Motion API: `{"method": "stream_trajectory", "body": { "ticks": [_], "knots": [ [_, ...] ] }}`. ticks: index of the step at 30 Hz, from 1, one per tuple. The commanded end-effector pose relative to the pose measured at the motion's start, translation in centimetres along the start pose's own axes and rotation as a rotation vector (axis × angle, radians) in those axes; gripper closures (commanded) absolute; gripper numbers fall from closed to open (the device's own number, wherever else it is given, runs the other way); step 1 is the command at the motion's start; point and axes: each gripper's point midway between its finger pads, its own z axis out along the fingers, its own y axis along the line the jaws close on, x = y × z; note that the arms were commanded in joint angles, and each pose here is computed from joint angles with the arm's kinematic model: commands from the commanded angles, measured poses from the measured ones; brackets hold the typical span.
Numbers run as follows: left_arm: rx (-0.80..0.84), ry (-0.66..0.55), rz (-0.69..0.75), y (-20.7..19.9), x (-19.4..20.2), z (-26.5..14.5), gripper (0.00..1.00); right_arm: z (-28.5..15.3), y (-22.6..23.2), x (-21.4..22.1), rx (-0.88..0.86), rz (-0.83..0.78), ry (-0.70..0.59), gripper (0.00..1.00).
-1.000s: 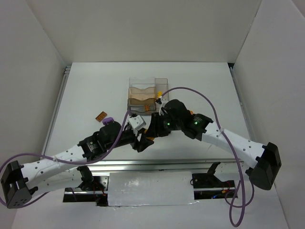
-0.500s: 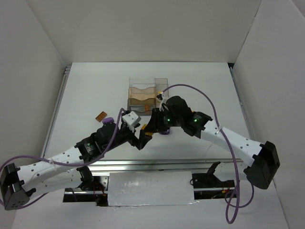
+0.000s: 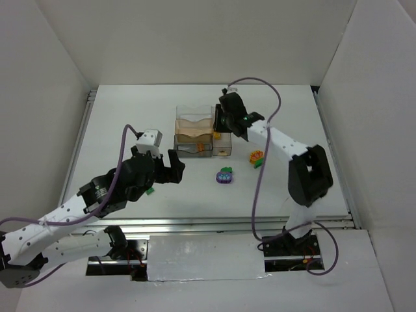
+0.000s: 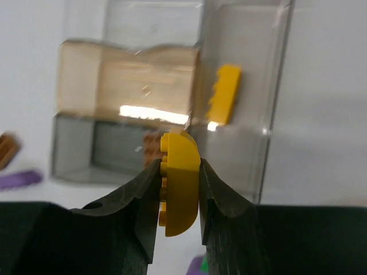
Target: Sort the legos into containers by color
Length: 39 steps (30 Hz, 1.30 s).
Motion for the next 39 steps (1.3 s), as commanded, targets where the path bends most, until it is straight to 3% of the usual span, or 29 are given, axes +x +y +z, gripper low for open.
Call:
{"method": "stream_trajectory", "body": {
  "ticks": [1, 4, 8, 9, 10, 13, 15, 16, 21, 23, 25, 29, 37, 39],
  "knots": [
    [-0.080, 0.095, 0.024, 2.2, 1.4, -1.9, 0.00, 3.5, -4.9, -2.5, 0.244, -0.076, -0.022, 1.00],
    [-0.054, 0.092, 0.021, 2.7, 1.6, -3.0, 0.00, 5.5, -5.5, -3.1, 0.280, -0.091, -0.001, 0.99],
    [-0.059, 0.098, 0.004, 3.8, 2.8, -3.7, 0.00, 6.5, -6.6, -3.2, 0.329, -0.099, 0.013, 0.89],
    [-0.052, 0.098, 0.002, 3.8, 2.8, -3.9, 0.00, 6.6, -6.2, -3.0, 0.307, -0.101, 0.020, 0.82],
    [-0.049, 0.100, 0.008, 3.8, 2.9, -3.9, 0.01, 6.6, -6.2, -2.6, 0.298, -0.103, 0.030, 0.67],
    [-0.044, 0.104, 0.017, 3.6, 2.8, -3.8, 0.00, 6.1, -5.5, -2.1, 0.250, -0.092, 0.038, 0.37],
    [-0.046, 0.117, 0.033, 3.4, 2.9, -3.5, 0.00, 5.7, -5.6, -1.8, 0.241, -0.087, 0.038, 0.27],
    [-0.046, 0.122, 0.036, 3.3, 3.0, -3.4, 0.01, 5.1, -5.2, -2.3, 0.225, -0.081, 0.021, 0.18],
    [-0.047, 0.136, 0.040, 3.1, 3.2, -3.2, 0.01, 3.4, -5.9, -3.0, 0.240, -0.049, 0.010, 0.16],
    [-0.053, 0.127, 0.029, 3.5, 3.1, -3.5, 0.01, 2.1, -7.4, -3.8, 0.231, 0.039, 0.000, 0.16],
    [-0.051, 0.117, 0.021, 3.7, 3.0, -3.8, 0.00, 0.4, -10.5, -2.4, 0.293, 0.146, 0.021, 0.16],
    [-0.052, 0.111, 0.016, 3.8, 3.0, -3.9, 0.00, -1.0, -14.9, 1.0, 0.442, 0.206, 0.081, 0.15],
    [-0.028, 0.145, 0.047, 2.8, 3.4, -3.2, 0.01, -1.3, -18.2, 6.7, 0.548, 0.299, 0.219, 0.15],
    [-0.019, 0.164, 0.054, 2.7, 3.9, -3.0, 0.00, -2.2, -18.8, 7.5, 0.586, 0.337, 0.203, 0.10]
  ]
}}
